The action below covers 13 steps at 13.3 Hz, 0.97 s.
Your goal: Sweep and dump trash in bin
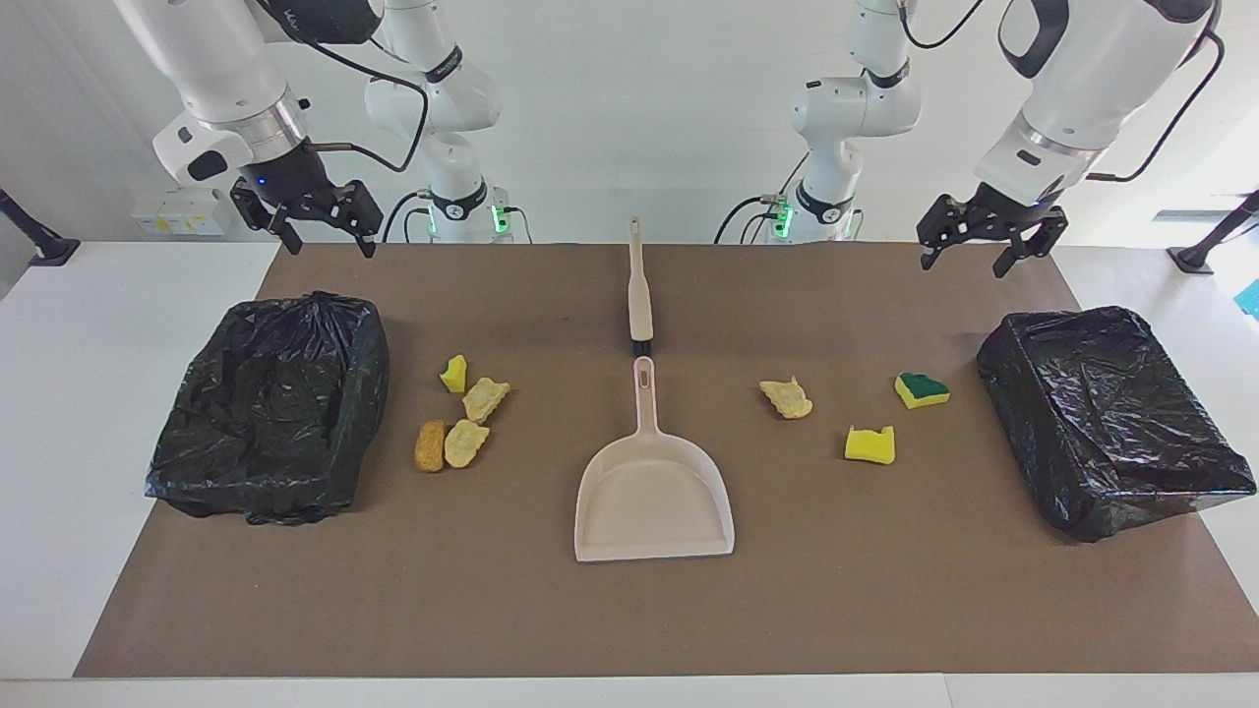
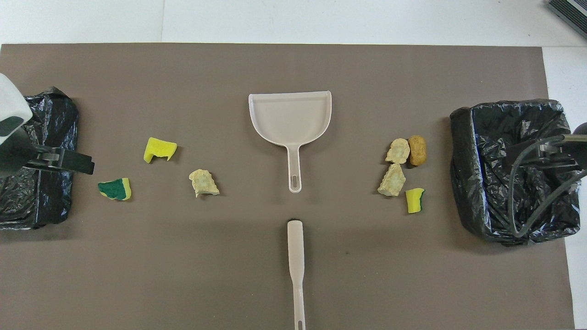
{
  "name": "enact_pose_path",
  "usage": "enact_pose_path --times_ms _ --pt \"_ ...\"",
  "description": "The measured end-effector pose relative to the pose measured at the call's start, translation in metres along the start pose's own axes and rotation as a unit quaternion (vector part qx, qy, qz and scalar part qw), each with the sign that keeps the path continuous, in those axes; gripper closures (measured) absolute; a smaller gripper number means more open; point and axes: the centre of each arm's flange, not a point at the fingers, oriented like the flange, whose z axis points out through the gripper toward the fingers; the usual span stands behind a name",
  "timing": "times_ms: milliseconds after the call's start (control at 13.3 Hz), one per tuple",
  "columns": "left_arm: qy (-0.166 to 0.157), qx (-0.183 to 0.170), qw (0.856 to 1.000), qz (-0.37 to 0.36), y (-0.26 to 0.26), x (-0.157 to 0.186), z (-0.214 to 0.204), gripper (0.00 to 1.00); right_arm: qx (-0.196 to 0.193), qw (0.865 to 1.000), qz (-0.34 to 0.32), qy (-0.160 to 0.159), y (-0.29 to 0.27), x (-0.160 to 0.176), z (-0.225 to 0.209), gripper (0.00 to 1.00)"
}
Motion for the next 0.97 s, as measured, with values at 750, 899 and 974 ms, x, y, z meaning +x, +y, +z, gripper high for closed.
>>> enact_pose_path --times_ms 750,899,974 --pt "0.035 -0.015 0.997 0.067 0.109 -0.030 0.118 0.00 0.002 0.998 -0.050 0.028 -0.114 0.008 0.028 0.00" --pt "0.029 -0.019 0.996 0.082 0.141 -0.046 0.148 0.00 0.005 0.998 -0.047 0.031 -0.150 0.015 0.048 0.00" --pt "0.024 -0.019 0.995 0.091 0.163 -0.055 0.160 0.00 0.012 0.998 -0.046 0.035 -0.167 0.020 0.060 0.00"
